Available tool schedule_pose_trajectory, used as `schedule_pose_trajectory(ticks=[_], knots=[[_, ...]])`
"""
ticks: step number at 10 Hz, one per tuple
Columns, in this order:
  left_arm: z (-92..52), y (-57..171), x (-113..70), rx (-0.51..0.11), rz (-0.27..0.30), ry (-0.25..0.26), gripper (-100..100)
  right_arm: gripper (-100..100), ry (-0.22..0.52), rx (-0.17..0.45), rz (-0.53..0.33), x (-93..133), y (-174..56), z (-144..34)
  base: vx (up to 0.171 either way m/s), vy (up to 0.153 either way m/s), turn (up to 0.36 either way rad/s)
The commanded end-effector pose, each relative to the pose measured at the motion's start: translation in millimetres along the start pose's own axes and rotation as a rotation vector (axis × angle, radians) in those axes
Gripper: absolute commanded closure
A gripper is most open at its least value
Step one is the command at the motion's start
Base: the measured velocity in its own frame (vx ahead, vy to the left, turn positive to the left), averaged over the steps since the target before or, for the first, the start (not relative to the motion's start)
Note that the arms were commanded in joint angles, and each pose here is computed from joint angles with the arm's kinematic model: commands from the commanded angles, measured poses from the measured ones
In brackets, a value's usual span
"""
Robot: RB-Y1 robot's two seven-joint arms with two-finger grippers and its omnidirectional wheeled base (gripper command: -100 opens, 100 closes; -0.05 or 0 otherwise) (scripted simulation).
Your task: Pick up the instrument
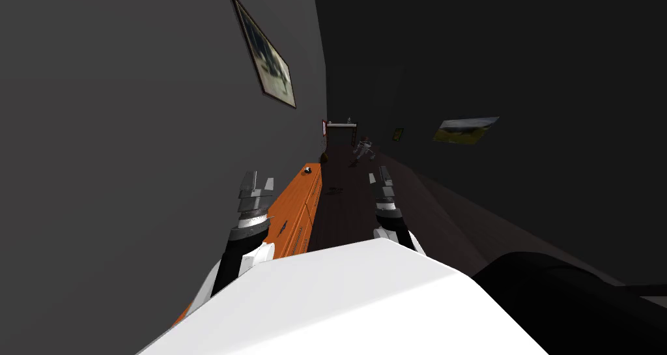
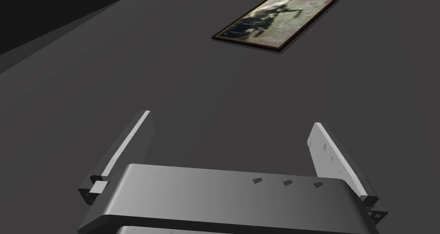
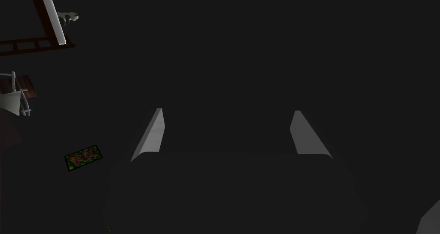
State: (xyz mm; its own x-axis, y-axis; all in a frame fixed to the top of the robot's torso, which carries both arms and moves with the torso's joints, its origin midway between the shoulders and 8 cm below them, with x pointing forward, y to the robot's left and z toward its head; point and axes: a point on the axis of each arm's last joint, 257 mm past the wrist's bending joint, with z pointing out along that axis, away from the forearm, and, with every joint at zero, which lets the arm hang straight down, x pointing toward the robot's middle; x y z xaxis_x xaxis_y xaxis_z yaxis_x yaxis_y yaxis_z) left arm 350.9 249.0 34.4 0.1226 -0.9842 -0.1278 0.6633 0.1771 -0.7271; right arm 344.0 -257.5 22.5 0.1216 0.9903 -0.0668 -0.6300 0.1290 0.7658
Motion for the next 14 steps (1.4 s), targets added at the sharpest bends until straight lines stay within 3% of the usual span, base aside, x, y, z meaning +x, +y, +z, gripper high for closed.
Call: schedule_pose_trajectory(ticks=[1,5,6,8,9,14], knots=[[-1.1,11.7,-1.4,-0.036,0.004,0.024,-100,0,0.0,0.0,0.0,0.0,0.0,0.0,0.013,-0.097,0.001],[-5.4,51.2,-16.7,-0.158,-0.012,0.028,-100,0,0.0,0.0,0.0,0.0,0.0,0.0,0.07,-0.137,0.043],[-5.6,52.1,-16.8,-0.162,-0.012,0.028,-100,0,0.0,0.0,0.0,0.0,0.0,0.0,0.052,-0.074,0.027],[-10.7,79.0,-30.6,-0.246,-0.03,0.01,-100,0,0.0,0.0,0.0,0.0,0.0,0.0,0.068,-0.058,0.049],[-11.1,80.6,-30.7,-0.252,-0.03,0.01,-100,0,0.0,0.0,0.0,0.0,0.0,0.0,0.065,-0.056,0.034],[-32.0,144.0,-67.5,-0.452,-0.086,-0.061,-100,0,0.0,0.0,0.0,0.0,0.0,0.0,0.08,-0.071,0.06]])
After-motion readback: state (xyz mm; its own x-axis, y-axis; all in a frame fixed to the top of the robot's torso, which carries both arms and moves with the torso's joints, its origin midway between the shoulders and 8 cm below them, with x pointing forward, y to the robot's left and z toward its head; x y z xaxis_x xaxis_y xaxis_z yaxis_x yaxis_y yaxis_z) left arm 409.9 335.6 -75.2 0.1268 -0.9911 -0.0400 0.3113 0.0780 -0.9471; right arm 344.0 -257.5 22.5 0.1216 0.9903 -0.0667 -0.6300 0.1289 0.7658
